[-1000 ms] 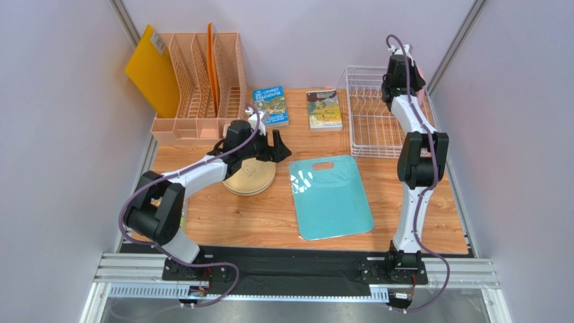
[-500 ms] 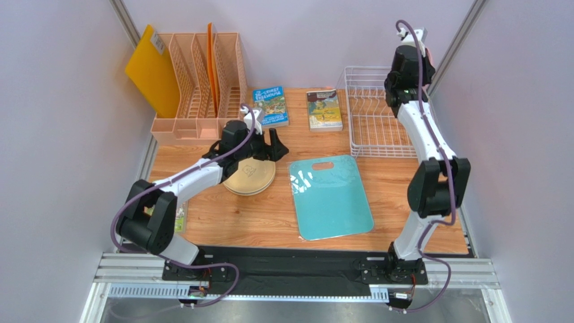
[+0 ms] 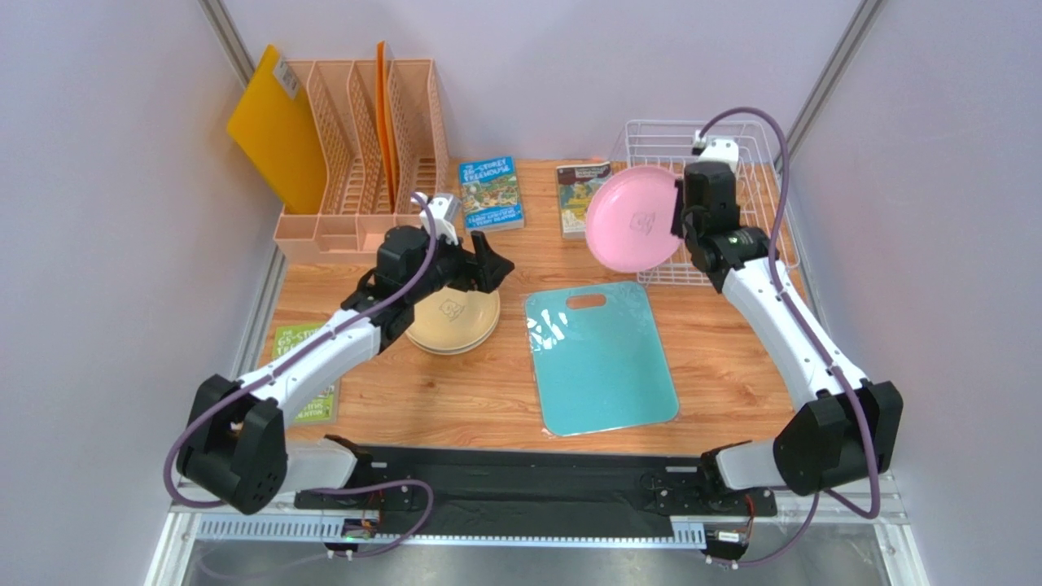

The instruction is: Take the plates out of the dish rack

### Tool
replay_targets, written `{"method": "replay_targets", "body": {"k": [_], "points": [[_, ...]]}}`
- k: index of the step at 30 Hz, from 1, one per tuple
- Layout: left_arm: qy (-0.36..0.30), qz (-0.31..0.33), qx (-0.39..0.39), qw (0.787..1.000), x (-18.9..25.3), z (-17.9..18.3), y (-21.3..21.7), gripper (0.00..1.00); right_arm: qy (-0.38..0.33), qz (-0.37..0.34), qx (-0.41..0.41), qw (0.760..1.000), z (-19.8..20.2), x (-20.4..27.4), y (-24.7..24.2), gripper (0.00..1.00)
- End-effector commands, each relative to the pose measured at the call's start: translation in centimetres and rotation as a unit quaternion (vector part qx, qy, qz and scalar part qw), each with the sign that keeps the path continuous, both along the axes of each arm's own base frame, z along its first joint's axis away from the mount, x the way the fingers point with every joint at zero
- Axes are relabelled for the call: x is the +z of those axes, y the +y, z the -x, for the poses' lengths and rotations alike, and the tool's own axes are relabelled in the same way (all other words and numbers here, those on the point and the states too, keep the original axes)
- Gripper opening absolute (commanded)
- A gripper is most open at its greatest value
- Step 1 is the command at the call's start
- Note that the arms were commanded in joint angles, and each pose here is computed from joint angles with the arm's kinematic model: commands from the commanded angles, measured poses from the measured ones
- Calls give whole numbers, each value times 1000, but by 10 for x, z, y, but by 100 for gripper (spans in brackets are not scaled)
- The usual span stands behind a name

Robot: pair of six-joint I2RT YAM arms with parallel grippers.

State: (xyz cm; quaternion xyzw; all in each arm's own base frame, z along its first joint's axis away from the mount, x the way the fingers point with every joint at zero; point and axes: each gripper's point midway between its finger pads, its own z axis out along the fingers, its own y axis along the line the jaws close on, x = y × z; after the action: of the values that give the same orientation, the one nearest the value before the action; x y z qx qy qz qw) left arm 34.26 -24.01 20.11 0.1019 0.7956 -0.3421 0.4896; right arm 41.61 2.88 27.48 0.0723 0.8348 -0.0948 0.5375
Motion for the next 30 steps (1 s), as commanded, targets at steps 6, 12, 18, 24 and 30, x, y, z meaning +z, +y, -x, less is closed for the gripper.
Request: {"method": "replay_targets", "body": {"k": [6, 12, 18, 24, 30], "points": [[-29, 11, 35, 999, 8, 21, 20, 94, 4, -183, 150, 972, 45, -17, 113, 1], [-35, 12, 54, 998, 4, 32, 30, 93, 25, -226, 216, 950, 68, -34, 174, 3], [-48, 13, 65, 997, 10, 38, 36, 91, 46, -243, 256, 934, 83, -49, 214, 3], [-42, -1, 81, 996, 2, 40, 44, 48, 49, -264, 277, 923, 91, -51, 228, 3], [-34, -13, 97, 995, -7, 40, 51, 22, 38, -276, 292, 915, 94, -38, 233, 3]]}}
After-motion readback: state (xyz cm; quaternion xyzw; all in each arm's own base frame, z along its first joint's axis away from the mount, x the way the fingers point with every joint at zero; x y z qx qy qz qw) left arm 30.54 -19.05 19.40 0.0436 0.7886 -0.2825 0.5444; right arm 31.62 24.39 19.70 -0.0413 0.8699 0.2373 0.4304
